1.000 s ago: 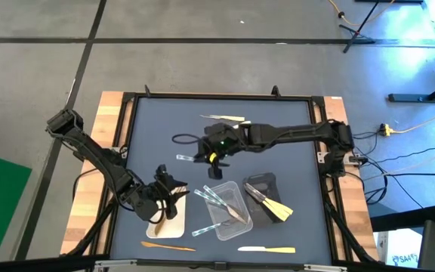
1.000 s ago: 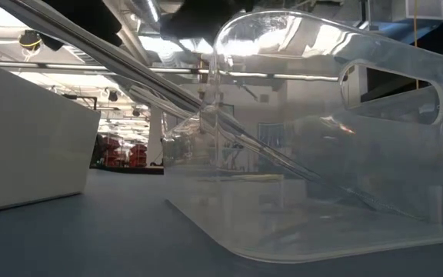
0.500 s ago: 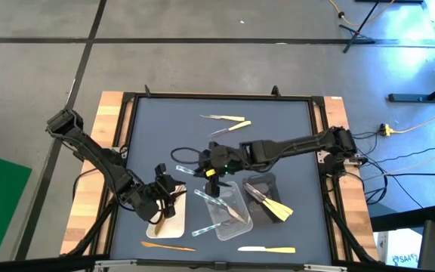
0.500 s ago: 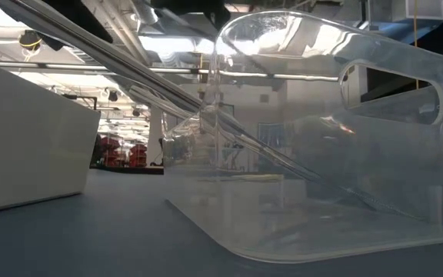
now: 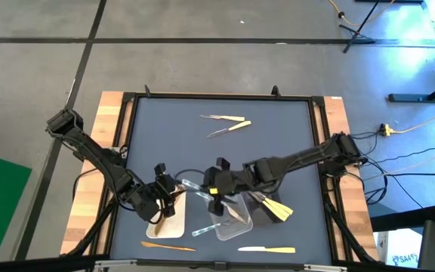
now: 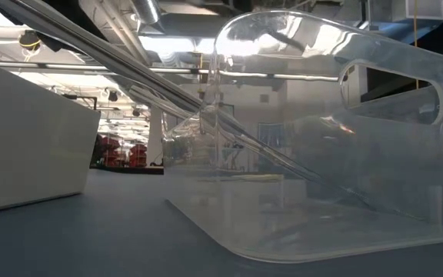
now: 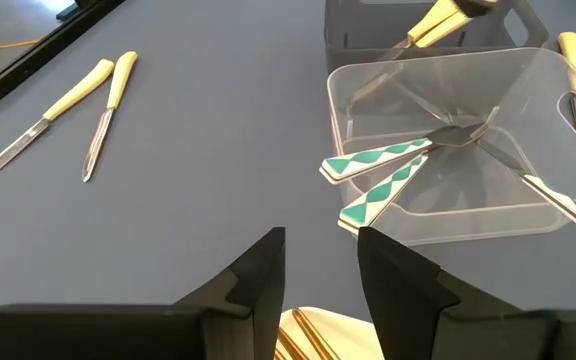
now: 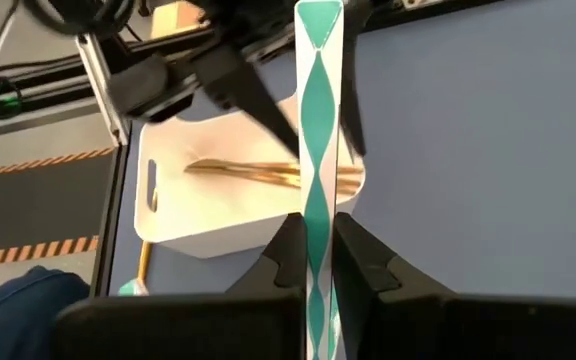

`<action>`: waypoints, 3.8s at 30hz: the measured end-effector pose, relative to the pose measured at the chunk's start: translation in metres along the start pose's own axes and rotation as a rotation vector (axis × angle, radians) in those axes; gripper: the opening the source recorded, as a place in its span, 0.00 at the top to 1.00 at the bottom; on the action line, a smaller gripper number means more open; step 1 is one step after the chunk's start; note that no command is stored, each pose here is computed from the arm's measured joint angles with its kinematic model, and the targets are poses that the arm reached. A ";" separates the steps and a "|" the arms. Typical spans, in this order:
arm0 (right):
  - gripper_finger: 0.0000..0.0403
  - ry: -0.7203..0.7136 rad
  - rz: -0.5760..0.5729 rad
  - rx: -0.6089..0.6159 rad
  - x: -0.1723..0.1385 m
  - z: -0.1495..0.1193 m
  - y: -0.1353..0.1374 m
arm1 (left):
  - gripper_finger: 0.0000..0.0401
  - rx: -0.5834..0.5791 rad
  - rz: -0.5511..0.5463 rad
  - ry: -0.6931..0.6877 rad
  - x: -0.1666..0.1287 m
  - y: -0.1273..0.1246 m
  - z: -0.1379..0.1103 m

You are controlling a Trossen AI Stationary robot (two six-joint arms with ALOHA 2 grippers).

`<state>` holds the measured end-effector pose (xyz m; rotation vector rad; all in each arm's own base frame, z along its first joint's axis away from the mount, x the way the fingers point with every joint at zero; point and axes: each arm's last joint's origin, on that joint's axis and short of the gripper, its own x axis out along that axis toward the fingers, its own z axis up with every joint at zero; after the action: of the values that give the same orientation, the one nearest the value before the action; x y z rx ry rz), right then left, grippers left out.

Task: Sort silverware by color (type)
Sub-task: Put the blue patterned table knife into the transparent bin, then put the gold table knife into the white bin

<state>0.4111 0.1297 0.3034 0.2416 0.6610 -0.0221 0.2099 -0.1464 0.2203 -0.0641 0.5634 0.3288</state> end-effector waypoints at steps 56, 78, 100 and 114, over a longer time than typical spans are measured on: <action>0.96 -0.021 -0.122 0.225 0.039 -0.107 0.000 | 0.70 -0.001 -0.001 -0.001 0.000 0.000 0.000; 0.96 -0.021 -0.122 0.225 0.039 -0.107 0.000 | 0.70 -0.002 -0.001 -0.001 0.000 0.000 0.000; 0.70 -0.022 -0.121 0.225 0.039 -0.107 0.000 | 0.70 -0.001 -0.001 -0.001 0.000 0.000 0.000; 0.67 -0.022 -0.121 0.224 0.039 -0.107 0.000 | 0.70 -0.001 -0.001 -0.001 0.000 0.000 0.000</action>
<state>0.3776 0.1561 0.1981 0.4160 0.6506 -0.2158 0.2099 -0.1465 0.2204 -0.0653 0.5626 0.3287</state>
